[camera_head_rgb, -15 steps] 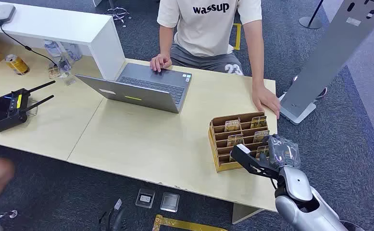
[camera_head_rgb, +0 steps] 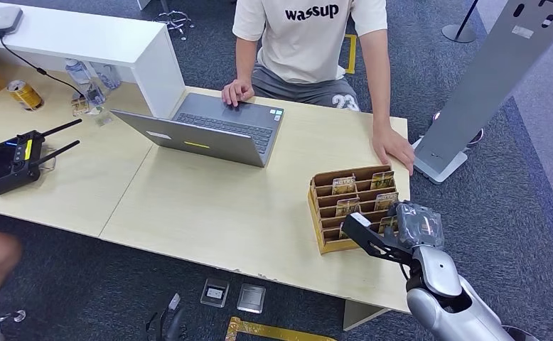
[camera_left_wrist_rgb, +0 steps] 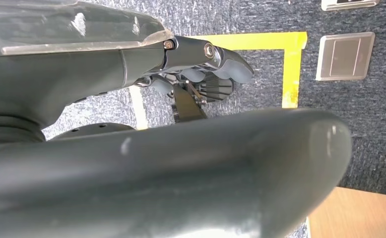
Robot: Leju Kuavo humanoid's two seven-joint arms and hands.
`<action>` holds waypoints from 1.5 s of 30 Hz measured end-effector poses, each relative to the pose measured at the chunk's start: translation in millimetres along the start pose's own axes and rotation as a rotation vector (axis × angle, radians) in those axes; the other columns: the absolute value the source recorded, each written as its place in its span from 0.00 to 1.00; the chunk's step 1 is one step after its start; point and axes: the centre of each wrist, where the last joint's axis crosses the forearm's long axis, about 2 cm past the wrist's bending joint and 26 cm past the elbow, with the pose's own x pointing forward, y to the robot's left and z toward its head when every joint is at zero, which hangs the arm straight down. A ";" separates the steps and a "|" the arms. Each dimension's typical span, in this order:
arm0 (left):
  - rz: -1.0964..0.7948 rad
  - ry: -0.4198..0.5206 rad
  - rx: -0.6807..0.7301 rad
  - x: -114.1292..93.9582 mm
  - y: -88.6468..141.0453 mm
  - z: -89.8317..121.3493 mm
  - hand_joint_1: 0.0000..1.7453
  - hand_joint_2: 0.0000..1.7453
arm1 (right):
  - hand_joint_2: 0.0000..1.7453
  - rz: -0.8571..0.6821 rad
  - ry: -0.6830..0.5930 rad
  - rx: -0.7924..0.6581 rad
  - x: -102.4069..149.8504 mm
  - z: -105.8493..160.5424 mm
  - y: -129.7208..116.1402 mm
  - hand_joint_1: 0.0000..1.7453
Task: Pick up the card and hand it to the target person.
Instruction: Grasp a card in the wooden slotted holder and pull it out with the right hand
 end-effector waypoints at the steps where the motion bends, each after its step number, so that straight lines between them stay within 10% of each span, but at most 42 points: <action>1: 0.000 0.000 0.000 0.0 0.1 0.0 0.00 0.00 | 1.00 0.000 0.000 0.000 0.0 0.0 0.1 0.52; 32: 0.001 -0.002 0.002 1.2 2.7 -0.2 0.00 0.00 | 1.00 -0.015 0.002 0.016 -0.2 0.5 2.1 0.85; 45: 0.002 -0.034 -0.022 1.4 2.7 -0.2 0.00 0.00 | 1.00 -0.033 0.001 0.010 -0.3 0.3 1.5 0.85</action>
